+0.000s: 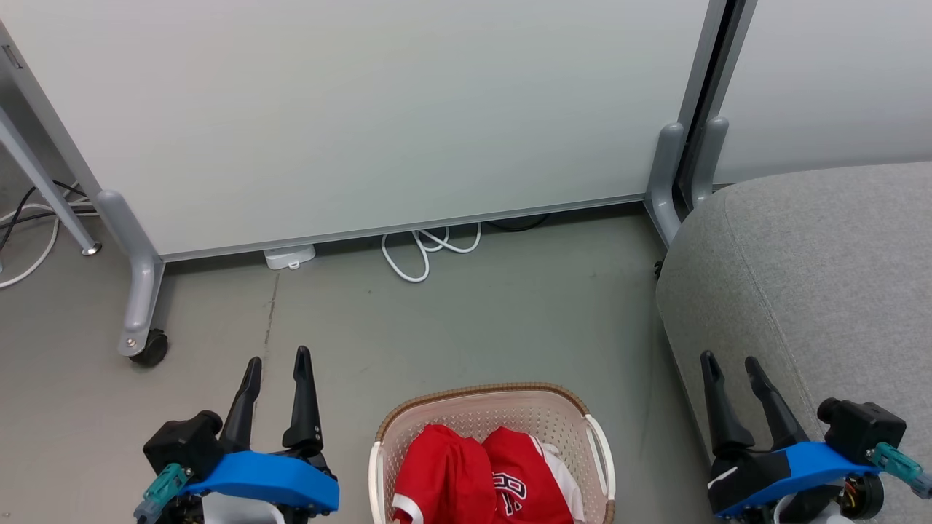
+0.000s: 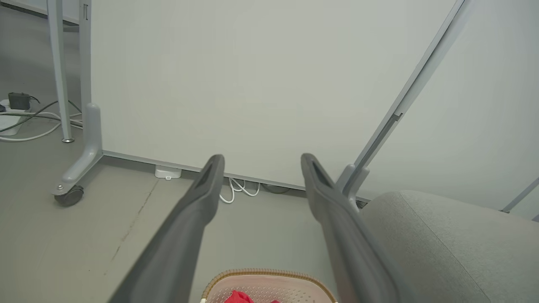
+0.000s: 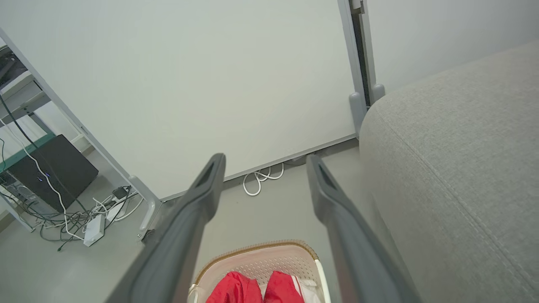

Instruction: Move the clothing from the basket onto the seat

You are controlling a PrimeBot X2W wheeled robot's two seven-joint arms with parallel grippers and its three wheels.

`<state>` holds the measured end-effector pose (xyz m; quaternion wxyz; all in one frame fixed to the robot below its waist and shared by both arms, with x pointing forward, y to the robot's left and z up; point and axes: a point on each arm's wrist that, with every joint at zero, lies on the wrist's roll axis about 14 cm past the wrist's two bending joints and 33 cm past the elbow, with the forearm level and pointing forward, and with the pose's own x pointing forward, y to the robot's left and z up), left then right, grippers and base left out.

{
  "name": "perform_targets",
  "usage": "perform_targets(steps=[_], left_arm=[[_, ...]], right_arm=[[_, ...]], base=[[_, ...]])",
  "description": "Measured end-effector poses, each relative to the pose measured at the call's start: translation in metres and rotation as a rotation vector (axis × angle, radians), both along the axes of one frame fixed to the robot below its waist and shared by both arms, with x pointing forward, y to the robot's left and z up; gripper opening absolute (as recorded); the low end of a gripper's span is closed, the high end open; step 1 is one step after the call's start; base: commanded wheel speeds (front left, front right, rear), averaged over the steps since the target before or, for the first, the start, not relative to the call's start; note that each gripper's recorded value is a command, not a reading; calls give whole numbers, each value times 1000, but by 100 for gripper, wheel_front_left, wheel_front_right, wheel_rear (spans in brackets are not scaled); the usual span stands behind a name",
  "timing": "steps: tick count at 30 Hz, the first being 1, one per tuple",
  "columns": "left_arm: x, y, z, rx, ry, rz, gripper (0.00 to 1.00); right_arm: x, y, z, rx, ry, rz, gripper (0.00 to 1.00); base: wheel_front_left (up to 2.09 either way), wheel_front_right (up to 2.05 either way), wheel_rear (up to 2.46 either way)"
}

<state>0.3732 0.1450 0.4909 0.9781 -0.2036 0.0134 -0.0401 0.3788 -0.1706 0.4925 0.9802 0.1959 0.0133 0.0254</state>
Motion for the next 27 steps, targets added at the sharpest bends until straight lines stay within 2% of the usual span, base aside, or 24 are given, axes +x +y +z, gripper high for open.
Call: perform_targets(steps=[27], left_arm=[[-5,-12,1,173,-48,-39,100]], right_arm=[[-2,5,3,-190,-38,30,100]], base=[[0,0,0]])
